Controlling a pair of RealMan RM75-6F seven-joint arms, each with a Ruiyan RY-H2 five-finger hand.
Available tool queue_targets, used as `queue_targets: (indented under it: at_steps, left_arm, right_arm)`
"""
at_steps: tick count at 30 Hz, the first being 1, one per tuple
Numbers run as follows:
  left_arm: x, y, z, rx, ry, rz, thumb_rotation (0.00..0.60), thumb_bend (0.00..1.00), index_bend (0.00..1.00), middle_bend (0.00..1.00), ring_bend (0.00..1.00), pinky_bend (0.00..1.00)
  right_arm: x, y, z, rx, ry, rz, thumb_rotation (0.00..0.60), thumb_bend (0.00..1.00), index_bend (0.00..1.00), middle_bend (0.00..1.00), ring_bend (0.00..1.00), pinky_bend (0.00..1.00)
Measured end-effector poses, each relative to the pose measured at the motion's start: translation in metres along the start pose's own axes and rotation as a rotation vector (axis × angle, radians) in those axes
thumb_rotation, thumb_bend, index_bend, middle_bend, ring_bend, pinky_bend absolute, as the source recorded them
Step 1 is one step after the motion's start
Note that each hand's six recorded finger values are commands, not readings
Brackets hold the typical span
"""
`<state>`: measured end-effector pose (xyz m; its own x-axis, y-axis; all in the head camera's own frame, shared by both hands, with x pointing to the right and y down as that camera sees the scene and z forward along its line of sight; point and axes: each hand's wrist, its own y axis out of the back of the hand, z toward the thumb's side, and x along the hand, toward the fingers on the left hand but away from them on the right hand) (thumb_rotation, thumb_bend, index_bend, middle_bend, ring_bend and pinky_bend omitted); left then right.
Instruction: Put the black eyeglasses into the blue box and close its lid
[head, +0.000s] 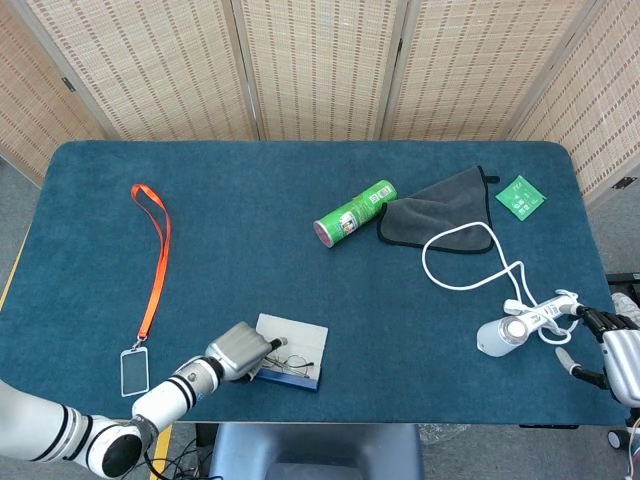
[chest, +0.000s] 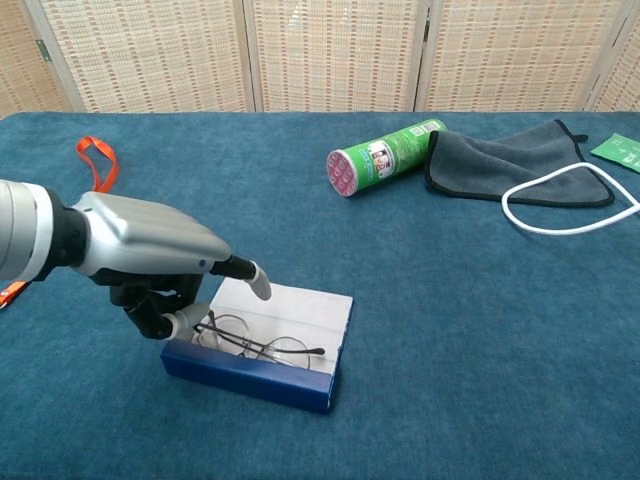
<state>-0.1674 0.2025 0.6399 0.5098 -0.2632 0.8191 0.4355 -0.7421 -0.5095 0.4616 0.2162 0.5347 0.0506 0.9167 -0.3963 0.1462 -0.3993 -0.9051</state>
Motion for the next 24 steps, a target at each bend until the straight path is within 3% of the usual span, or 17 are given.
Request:
queue_targets:
  at_steps: [17,24]
  left_arm:
    - [0.026,-0.01,-0.026,0.004,0.123,-0.169,0.6,0.72,0.13,0.97,1.0,1.0]
    - [0.021,-0.011,-0.02,0.018,0.111,-0.174,0.6,0.72,0.18,0.97,1.0,1.0]
  right_arm:
    - [0.003,0.002,-0.003,-0.002,-0.006,-0.013,0.6,0.26,0.29,0.39,0.43,0.38]
    - [0.003,0.002,-0.004,-0.003,-0.008,-0.012,0.6,0.26,0.29,0.39,0.43,0.38]
